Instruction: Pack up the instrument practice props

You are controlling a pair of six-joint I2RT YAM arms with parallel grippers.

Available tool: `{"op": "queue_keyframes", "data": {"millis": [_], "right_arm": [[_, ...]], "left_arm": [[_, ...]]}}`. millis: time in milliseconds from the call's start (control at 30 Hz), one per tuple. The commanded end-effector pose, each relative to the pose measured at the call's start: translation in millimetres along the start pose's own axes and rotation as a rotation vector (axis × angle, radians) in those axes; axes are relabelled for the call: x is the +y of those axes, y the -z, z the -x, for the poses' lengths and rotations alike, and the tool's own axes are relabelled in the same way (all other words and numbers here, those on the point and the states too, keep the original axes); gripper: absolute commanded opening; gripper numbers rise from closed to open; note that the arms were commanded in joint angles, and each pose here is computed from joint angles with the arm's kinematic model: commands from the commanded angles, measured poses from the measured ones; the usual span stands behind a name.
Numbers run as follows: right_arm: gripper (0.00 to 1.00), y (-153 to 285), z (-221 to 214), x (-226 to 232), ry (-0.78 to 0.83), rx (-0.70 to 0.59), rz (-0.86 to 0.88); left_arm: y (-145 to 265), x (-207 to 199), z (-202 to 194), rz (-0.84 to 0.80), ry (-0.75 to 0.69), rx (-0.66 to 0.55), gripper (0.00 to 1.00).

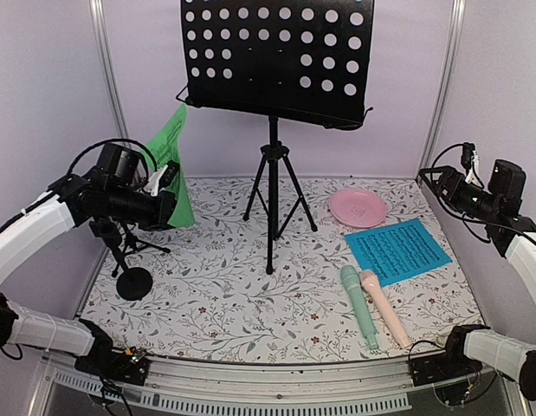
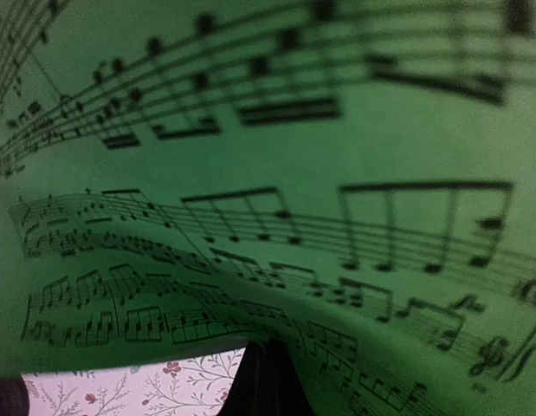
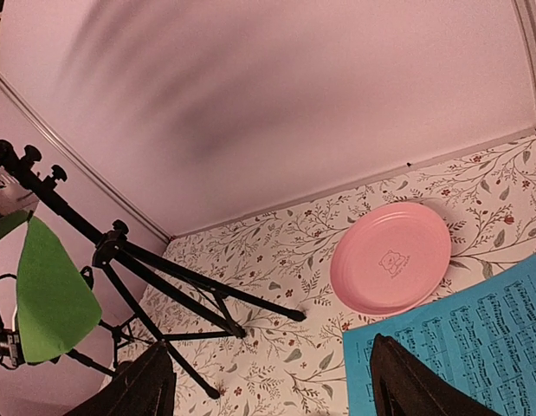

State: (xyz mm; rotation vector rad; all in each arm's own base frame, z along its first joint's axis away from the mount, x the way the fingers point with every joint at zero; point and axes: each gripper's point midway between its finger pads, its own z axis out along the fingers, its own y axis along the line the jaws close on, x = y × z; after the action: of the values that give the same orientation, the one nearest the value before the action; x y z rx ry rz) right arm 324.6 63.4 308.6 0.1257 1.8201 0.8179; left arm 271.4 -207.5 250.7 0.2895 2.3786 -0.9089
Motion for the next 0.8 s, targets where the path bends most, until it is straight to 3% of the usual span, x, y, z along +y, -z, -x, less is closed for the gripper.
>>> {"op": "queue_keyframes", "data": {"millis": [0, 200, 400, 600, 767], "right_arm": [[0.79, 2, 5, 8, 0.011, -0.029, 0.041], [0.8, 0, 4, 15, -0.005, -0.033, 0.097], [0.8, -6, -3, 59, 0.056, 0.017, 0.287], [0.81, -15, -14, 110, 0.25, 0.028, 0.407], [0.81, -22, -28, 142, 0.378, 0.037, 0.493]], "left_arm": [[-23, -3, -35, 0.078, 0.0, 0.11, 0.0], [-58, -16, -83, 0.094, -0.074, 0.259, 0.0], [-87, -27, -132, 0.135, -0.193, 0.416, 0.0], [-104, 14, -179, 0.358, -0.341, 0.579, 0.0], [-105, 48, -192, 0.555, -0.405, 0.592, 0.0]]}}
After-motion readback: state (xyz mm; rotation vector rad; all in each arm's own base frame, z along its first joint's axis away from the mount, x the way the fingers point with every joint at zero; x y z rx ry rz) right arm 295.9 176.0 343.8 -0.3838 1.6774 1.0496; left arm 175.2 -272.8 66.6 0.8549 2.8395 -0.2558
